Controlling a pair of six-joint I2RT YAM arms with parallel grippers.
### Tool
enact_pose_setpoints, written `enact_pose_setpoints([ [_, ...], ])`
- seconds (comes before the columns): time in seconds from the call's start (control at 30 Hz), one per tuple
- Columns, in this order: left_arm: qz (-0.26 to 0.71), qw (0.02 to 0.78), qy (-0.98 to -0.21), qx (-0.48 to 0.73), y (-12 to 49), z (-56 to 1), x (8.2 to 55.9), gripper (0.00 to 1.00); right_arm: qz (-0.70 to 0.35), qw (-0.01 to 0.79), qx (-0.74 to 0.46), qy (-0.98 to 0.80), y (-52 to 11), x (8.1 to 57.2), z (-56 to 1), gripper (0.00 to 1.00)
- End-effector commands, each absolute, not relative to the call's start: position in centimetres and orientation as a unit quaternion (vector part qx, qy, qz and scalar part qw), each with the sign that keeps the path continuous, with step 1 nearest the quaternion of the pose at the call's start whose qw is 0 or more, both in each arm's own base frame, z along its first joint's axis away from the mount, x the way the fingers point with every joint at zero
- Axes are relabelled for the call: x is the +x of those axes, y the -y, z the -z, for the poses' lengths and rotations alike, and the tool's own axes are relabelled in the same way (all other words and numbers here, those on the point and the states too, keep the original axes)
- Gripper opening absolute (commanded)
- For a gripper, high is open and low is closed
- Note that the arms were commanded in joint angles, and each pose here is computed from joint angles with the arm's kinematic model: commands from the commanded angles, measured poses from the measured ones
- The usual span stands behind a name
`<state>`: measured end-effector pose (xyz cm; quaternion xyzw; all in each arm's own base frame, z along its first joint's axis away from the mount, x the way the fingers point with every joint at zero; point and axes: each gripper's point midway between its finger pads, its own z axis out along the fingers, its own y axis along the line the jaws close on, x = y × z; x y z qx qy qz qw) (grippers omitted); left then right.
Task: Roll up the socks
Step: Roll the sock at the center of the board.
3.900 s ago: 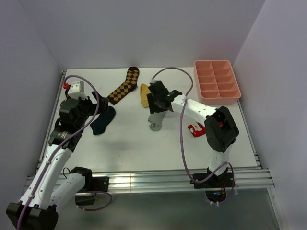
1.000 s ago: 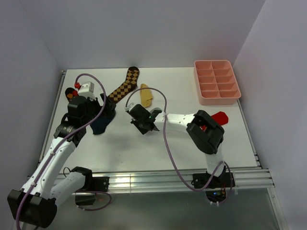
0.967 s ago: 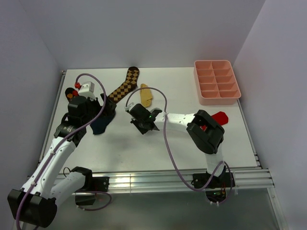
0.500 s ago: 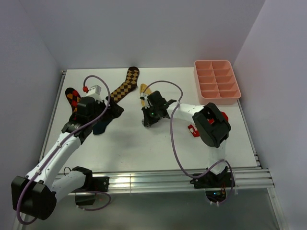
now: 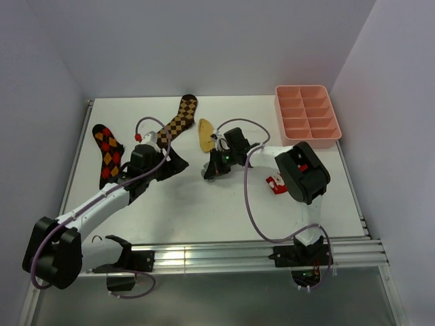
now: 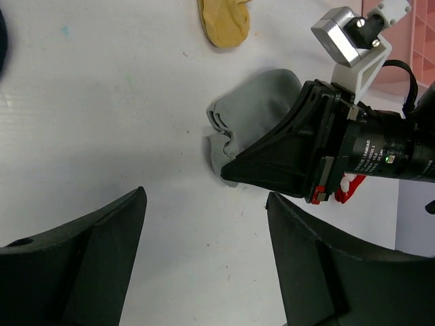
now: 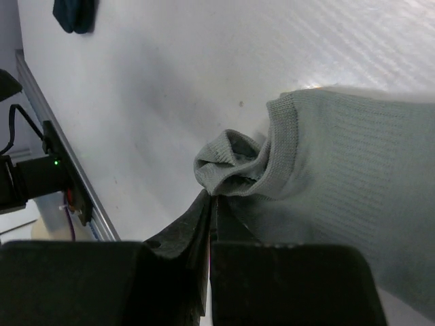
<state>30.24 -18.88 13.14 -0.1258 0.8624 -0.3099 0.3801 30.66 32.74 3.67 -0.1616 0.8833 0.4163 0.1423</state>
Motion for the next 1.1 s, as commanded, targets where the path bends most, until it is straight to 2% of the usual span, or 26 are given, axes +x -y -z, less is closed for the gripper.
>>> enact_pose_setpoints([
  [0.0,0.333,0.399,-0.842,-0.145,19.9,-13.8,31.5,0.77,-0.46,0.126,-0.14,-0.868,-32.9,31.0,-3.4,0.0],
  [0.47,0.343,0.346,-0.861,-0.145,23.5,-9.6,32.3,0.65,-0.45,0.088,-0.083,-0.885,-30.8,31.0,-0.3,0.0],
  [0.67,0.35,0.322,-0.869,-0.134,25.3,-7.8,32.5,0.63,-0.448,0.075,-0.083,-0.887,-30.6,30.7,0.3,0.0],
  [1.07,0.348,0.308,-0.878,-0.114,27.2,-5.5,33.5,0.52,-0.445,0.067,-0.086,-0.889,-30.6,30.7,0.6,0.0],
])
